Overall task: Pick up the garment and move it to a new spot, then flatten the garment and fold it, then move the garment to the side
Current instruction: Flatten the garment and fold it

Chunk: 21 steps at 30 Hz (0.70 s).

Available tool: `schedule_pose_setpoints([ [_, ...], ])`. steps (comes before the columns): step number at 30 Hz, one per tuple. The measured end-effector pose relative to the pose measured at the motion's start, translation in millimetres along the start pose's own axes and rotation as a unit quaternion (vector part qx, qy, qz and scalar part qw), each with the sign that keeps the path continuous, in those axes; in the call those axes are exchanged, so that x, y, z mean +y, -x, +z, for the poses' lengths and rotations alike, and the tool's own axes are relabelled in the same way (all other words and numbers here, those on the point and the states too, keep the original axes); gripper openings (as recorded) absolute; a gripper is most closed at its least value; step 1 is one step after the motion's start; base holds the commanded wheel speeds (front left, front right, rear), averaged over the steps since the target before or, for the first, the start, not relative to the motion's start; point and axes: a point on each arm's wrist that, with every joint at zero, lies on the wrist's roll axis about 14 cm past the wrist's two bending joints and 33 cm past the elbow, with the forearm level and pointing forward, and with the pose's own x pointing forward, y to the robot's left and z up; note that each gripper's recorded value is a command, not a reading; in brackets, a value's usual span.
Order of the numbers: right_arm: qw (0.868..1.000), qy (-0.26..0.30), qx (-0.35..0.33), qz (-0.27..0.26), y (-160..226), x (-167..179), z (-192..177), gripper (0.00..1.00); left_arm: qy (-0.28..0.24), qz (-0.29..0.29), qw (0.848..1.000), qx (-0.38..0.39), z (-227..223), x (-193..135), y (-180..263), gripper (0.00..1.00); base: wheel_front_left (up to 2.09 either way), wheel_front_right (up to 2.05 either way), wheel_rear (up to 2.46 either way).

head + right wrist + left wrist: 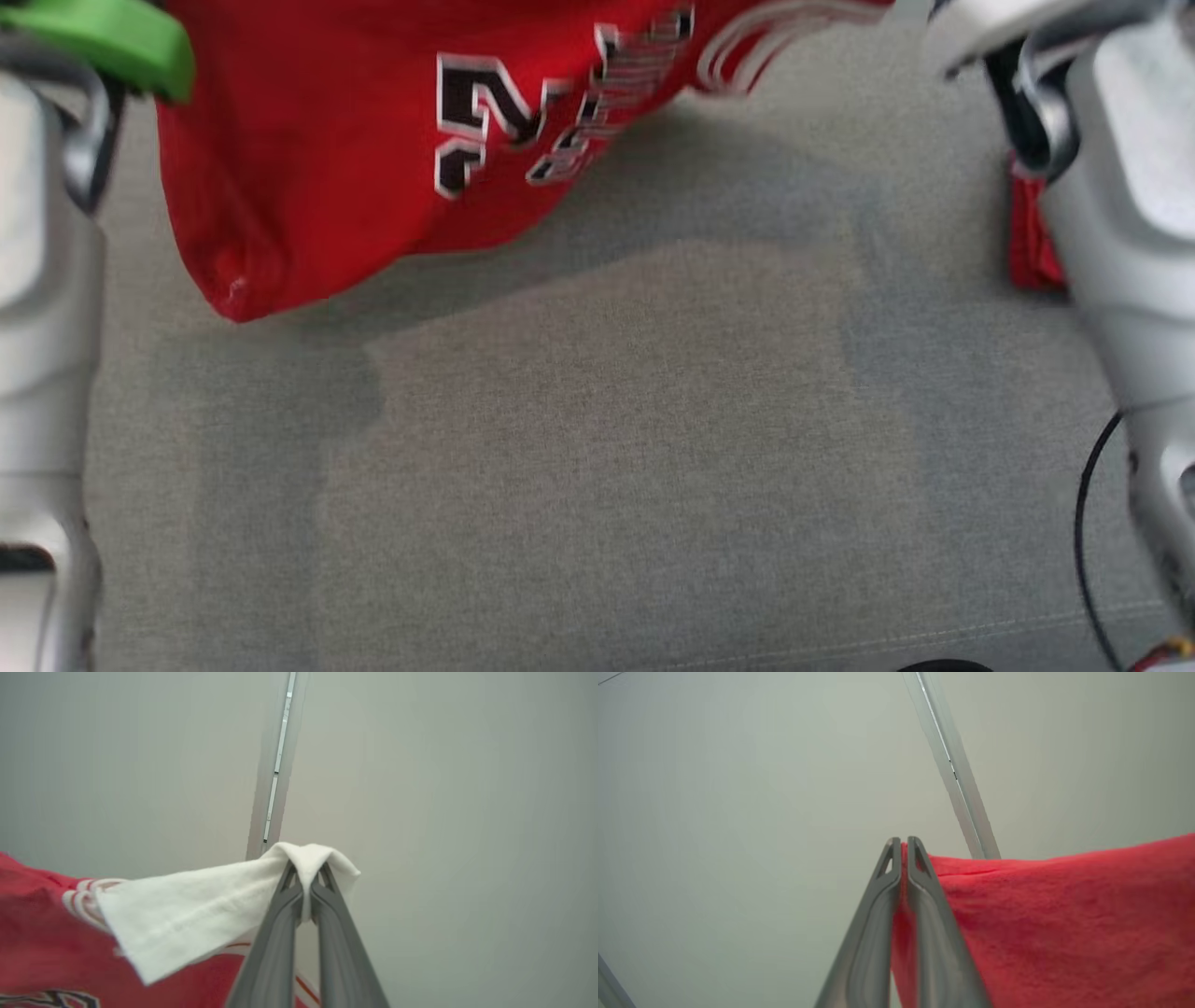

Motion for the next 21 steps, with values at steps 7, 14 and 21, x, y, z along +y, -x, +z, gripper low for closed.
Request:
schedule_pose_setpoints([
  [7, 0.992, 0.095, -0.078, -0.019, -91, -32, 42, 0.00, -0.079, 0.034, 0.993, -0.081, 35, 37, -80, 0.00, 0.00, 0.00, 0.00],
  [14, 0.981, 0.126, -0.141, -0.042, -114, -41, 59, 0.00, -0.077, 0.037, 0.984, -0.158, 53, 27, -105, 0.00, 0.00, 0.00, 0.00],
  [21, 0.989, 0.109, -0.094, -0.032, -103, -37, -10, 0.00, -0.025, 0.014, 0.998, -0.054, -56, 6, -87, 0.00, 0.00, 0.00, 0.00],
])
